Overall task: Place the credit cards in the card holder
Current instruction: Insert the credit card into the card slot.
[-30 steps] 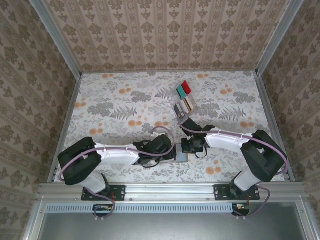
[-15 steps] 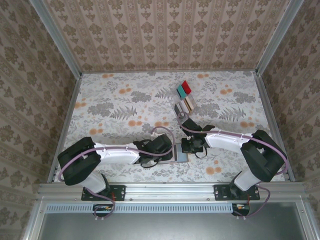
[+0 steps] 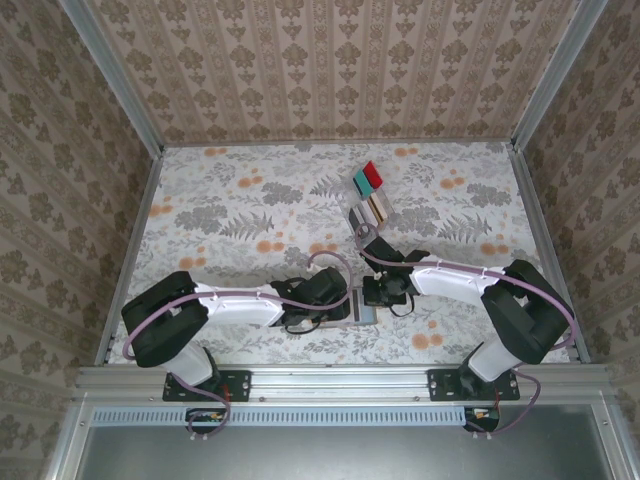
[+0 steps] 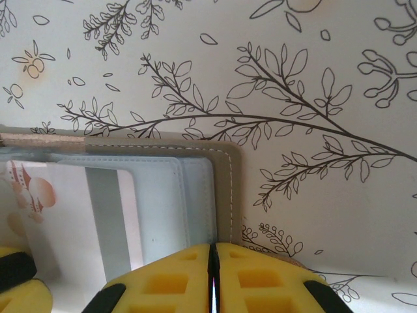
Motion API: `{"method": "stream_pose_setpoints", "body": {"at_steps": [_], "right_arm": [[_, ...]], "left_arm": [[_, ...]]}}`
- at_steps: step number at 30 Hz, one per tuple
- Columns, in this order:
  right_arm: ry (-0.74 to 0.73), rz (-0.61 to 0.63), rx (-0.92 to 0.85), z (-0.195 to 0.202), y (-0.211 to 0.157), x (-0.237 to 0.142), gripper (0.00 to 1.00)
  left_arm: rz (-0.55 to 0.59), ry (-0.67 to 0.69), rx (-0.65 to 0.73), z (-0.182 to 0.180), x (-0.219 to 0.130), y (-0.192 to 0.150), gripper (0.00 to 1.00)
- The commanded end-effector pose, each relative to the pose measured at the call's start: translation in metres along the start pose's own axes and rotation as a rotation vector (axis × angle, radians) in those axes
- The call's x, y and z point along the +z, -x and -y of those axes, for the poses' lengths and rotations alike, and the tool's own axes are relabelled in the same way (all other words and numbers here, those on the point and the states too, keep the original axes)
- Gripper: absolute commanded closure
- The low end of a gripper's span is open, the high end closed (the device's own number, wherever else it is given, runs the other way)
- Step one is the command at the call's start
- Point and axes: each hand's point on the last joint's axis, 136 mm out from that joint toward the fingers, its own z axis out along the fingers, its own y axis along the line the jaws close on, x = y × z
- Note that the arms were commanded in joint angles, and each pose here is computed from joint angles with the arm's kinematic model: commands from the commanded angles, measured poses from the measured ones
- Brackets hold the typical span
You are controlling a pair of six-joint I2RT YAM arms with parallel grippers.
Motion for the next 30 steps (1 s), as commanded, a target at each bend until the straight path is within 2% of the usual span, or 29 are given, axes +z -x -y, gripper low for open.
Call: {"method": "stream_pose_setpoints", "body": {"at_steps": [1, 19, 30], "right_arm": [[-0.072, -0.039, 0.026, 0.02, -0.014, 0.018, 0.88], [-0.064, -0.038, 0.034, 0.02, -0.015, 0.019, 0.88], [-0.069, -0.039, 0.036, 0.021, -0.016, 0.02, 0.88]], "left_arm": [[-0.023, -0.005, 0.003, -0.003, 0.005, -0.005, 0.71], [-0.054, -0.092, 0.064, 0.02, 0.01, -0.006, 0.7], [-0.055, -0.09, 0.075, 0.019, 0.012, -0.006, 0.68]]}}
